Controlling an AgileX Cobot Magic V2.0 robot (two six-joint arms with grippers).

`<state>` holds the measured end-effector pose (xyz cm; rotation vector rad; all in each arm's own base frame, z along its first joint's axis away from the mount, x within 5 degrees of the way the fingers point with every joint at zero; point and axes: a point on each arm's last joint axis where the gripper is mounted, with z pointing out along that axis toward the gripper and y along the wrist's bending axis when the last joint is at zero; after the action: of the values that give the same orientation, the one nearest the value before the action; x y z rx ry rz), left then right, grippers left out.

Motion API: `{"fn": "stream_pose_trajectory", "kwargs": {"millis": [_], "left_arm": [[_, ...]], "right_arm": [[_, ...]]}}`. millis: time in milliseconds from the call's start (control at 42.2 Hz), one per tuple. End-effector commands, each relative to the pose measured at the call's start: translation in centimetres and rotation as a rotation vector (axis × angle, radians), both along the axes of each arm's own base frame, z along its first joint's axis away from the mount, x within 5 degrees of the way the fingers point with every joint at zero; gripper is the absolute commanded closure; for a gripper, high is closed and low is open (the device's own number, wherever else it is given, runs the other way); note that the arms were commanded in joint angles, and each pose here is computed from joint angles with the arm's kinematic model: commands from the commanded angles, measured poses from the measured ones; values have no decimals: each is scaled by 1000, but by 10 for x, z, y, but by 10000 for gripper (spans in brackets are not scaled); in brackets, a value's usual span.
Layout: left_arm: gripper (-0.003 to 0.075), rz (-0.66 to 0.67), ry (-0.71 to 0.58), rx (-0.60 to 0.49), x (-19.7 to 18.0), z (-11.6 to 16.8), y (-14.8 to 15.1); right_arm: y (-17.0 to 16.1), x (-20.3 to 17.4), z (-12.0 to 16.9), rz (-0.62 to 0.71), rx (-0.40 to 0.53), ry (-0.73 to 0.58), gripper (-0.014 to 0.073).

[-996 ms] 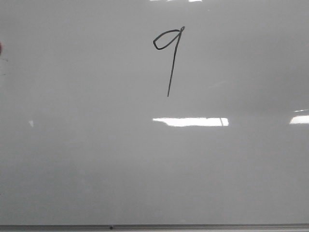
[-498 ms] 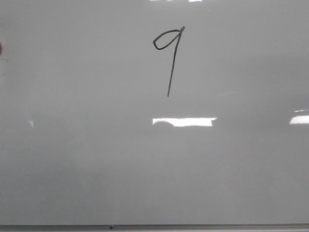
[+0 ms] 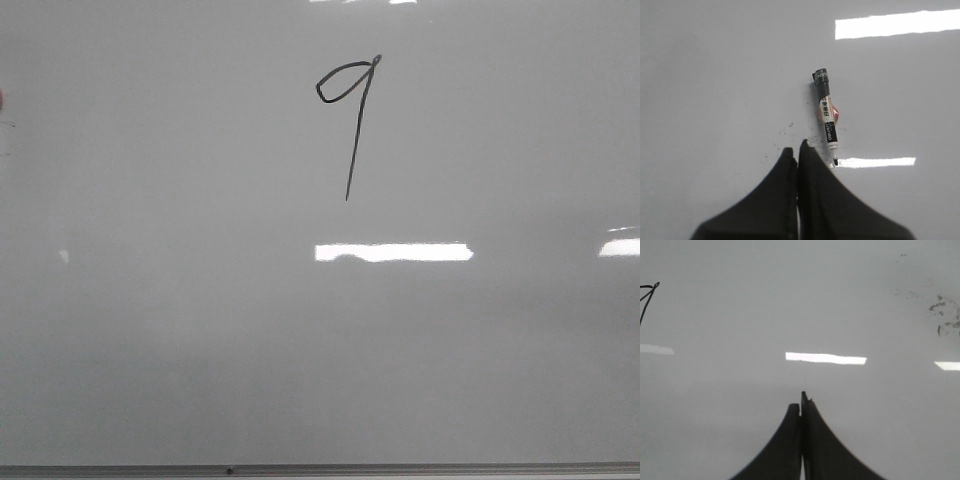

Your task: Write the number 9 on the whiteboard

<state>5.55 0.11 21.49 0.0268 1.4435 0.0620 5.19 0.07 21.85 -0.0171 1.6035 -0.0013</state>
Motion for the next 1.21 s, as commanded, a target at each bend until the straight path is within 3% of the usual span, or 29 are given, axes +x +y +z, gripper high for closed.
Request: {"fn": "stream_pose_trajectory", "kwargs": {"millis": [0, 166, 1185], "left_arm": [[739, -6, -103, -9, -3, 8, 0], [739, -6, -103, -9, -3, 8, 0], [739, -6, -103, -9, -3, 8, 0]], "right_arm": [[-1, -1, 10, -11, -10, -164, 664], [-1, 2, -5, -10, -9, -210, 664], [0, 2, -3, 5, 32, -225, 664]]}}
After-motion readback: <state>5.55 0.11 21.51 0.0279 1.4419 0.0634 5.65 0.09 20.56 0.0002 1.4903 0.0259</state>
